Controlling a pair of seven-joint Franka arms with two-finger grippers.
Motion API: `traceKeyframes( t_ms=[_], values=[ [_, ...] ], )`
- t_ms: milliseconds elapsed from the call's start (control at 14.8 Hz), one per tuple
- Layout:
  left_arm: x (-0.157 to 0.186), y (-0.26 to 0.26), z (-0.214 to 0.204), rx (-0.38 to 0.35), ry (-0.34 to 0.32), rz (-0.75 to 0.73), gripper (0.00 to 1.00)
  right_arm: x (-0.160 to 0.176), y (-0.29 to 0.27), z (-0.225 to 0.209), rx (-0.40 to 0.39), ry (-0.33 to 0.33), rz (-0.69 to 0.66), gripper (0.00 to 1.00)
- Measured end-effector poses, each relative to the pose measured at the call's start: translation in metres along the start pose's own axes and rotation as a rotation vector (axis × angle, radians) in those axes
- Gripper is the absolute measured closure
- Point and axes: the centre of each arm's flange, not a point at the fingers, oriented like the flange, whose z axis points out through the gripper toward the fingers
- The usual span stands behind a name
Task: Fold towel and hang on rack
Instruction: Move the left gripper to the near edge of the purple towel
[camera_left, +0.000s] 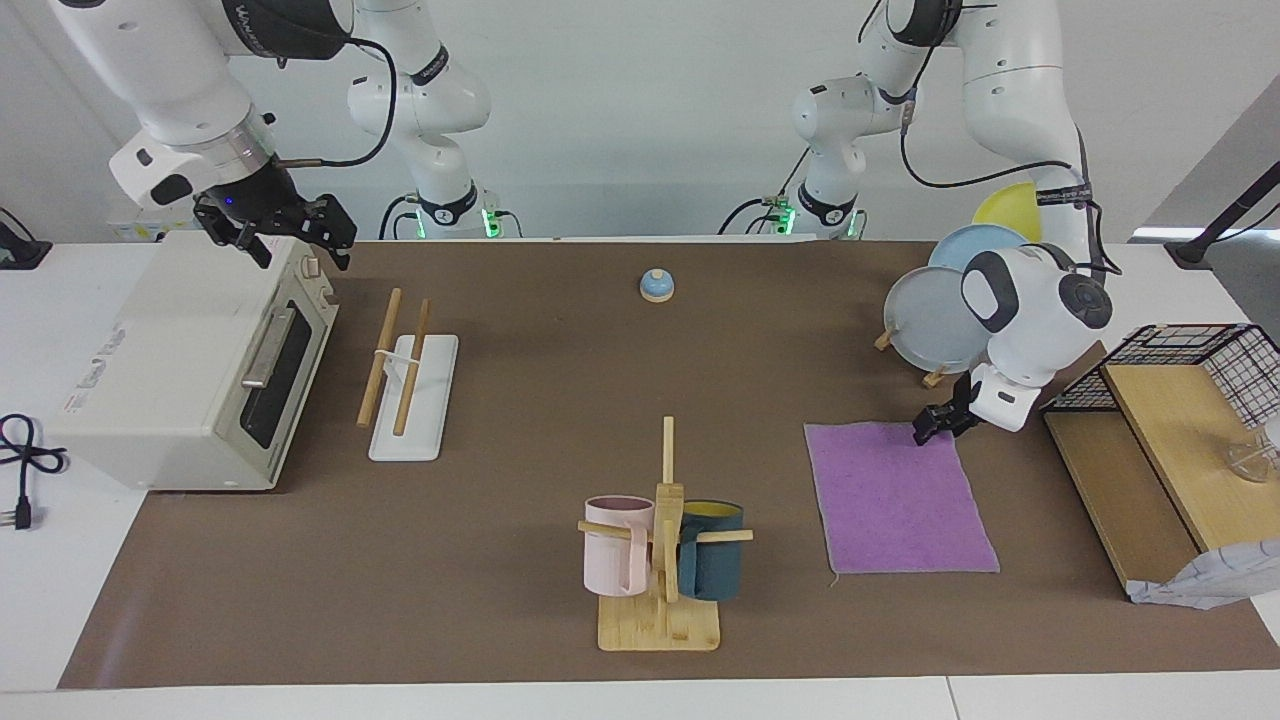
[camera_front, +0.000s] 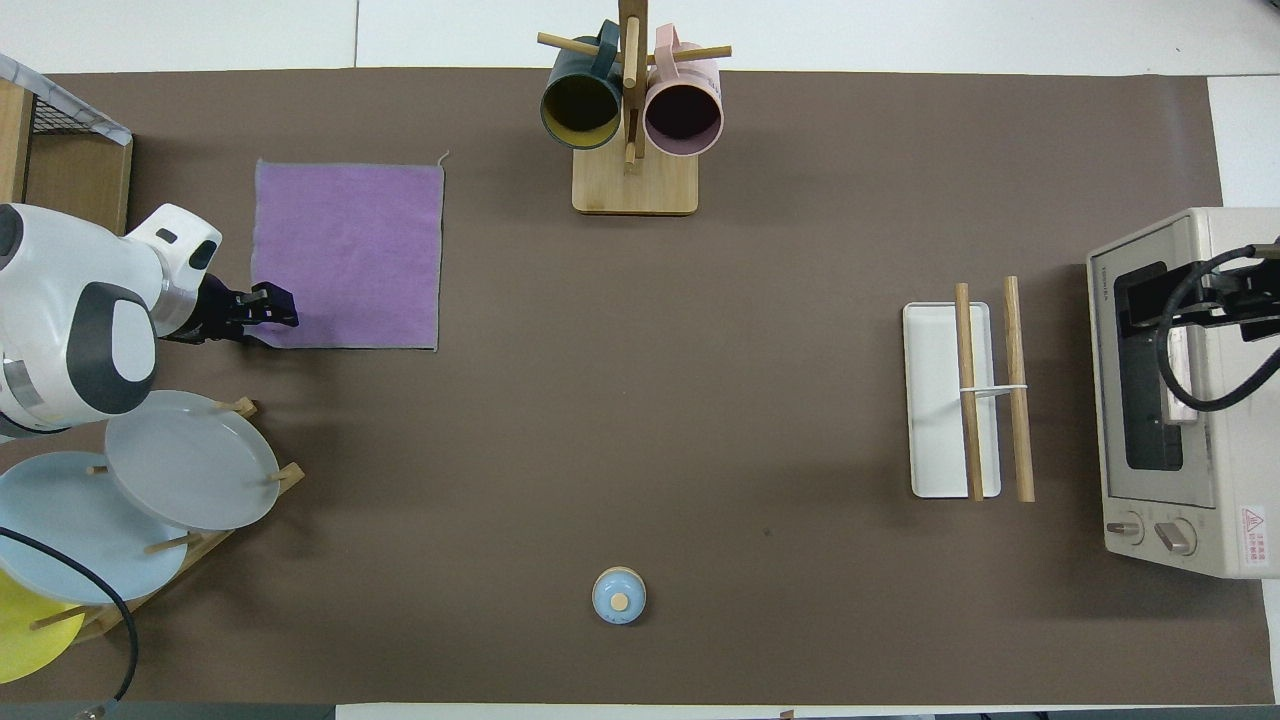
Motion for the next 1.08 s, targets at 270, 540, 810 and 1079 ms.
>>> traceKeyframes(
  t_ms=[270,540,810,1079],
  values=[
    [0.0029,0.0012,-0.0064,-0.001,-0.010,0.001,0.46,0.0000,0.0000,0.0000,0.000,0.000,0.000,0.00],
    [0.0030,0.0011,-0.0067,-0.001,-0.010,0.002,0.60,0.0000,0.0000,0.0000,0.000,0.000,0.000,0.00],
    [0.0032,-0.0002,-0.0068,0.000,-0.009,0.003,0.60,0.0000,0.0000,0.0000,0.000,0.000,0.000,0.00],
    [0.0034,-0.0013,-0.0068,0.000,-0.009,0.015,0.86,0.0000,-0.0001,0.0000,0.000,0.000,0.000,0.00]
  ],
)
